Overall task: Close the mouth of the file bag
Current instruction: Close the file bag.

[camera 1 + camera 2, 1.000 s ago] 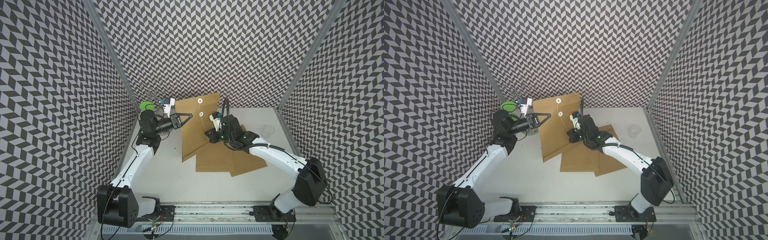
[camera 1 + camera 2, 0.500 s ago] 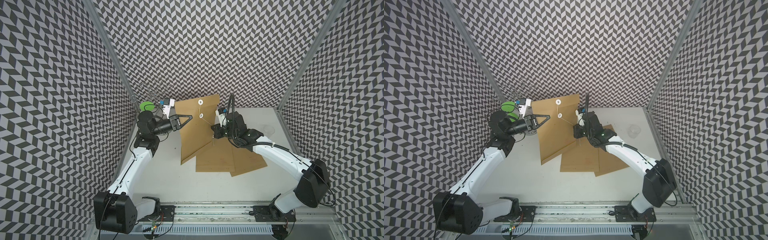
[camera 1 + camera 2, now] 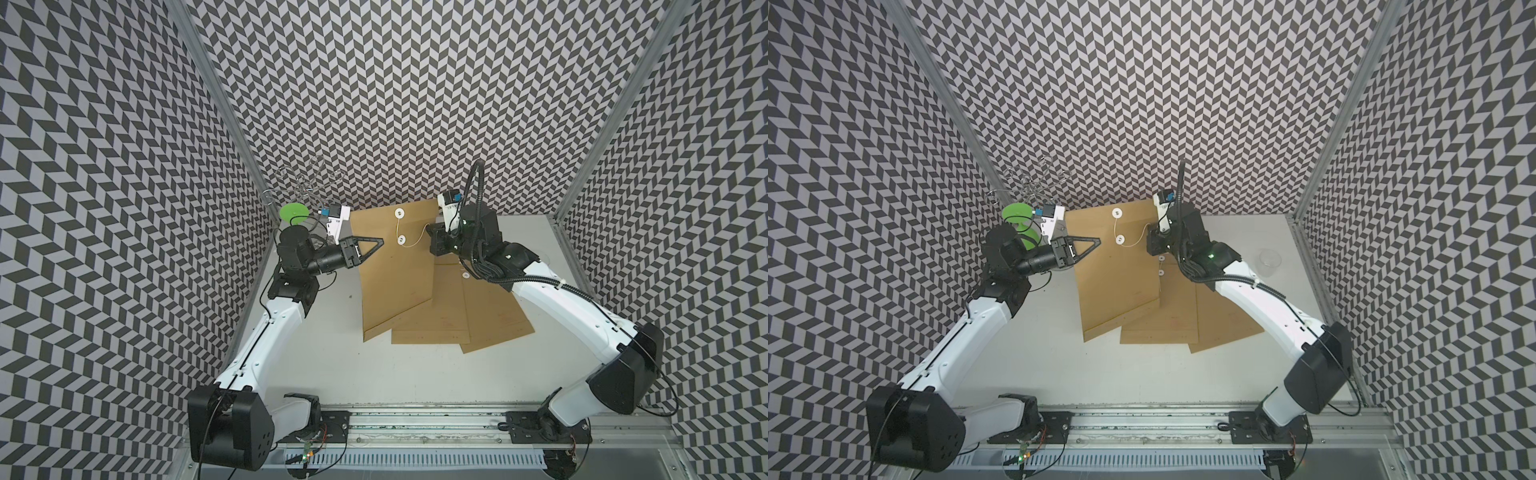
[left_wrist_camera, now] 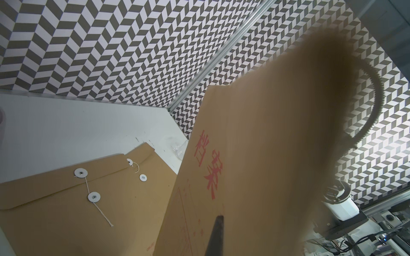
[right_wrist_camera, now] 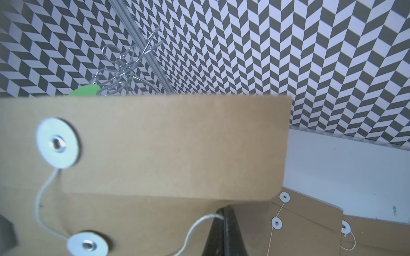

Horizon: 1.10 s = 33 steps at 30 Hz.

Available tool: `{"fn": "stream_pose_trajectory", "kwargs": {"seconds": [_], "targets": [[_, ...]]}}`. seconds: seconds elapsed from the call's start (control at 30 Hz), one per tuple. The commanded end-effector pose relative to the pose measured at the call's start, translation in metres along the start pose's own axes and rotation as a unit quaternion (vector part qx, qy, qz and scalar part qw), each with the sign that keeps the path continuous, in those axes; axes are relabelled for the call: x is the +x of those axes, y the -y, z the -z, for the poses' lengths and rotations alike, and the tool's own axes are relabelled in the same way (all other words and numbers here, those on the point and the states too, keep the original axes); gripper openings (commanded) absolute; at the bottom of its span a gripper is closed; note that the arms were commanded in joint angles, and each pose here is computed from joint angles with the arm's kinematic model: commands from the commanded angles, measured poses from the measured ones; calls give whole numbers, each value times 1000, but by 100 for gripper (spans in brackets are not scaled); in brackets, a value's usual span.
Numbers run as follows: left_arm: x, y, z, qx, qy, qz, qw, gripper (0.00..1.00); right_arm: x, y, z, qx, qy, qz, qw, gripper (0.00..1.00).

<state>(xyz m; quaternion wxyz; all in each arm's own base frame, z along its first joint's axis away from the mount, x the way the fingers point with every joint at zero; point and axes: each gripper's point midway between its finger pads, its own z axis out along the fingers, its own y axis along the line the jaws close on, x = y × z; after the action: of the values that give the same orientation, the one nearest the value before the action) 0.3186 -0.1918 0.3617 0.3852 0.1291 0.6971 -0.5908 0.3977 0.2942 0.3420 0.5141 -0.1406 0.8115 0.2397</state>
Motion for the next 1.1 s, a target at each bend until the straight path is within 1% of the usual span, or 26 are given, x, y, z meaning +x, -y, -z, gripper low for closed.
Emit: {"fn": "stream_pose_trajectory", "kwargs": {"seconds": [0.0, 0.27, 0.43, 0.7, 0.83, 0.87, 1.07], "targets": [[0, 8, 5, -2, 5, -22, 1000, 0, -13, 5, -4, 17, 13, 11, 1000, 0], [1, 5, 4, -4, 4, -20, 1000, 0, -26, 4, -4, 25, 20, 16, 999, 0], [-1, 2, 5, -11, 11, -18, 1000, 0, -28, -4, 4, 22, 19, 22, 999, 0], [-24, 9, 4, -12, 34, -26, 999, 0, 9, -13, 12, 10, -8, 31, 999, 0], [-19, 0, 4, -27, 30, -22, 999, 0, 2, -14, 21, 8, 1, 27, 1000, 0], [-15, -2, 4, -31, 28, -20, 999, 0, -5, -11, 24, 21, 10, 16, 1000, 0], [-1, -8, 6, -37, 22, -8, 999, 0, -30, -15, 30, 24, 35, 24, 999, 0]]}}
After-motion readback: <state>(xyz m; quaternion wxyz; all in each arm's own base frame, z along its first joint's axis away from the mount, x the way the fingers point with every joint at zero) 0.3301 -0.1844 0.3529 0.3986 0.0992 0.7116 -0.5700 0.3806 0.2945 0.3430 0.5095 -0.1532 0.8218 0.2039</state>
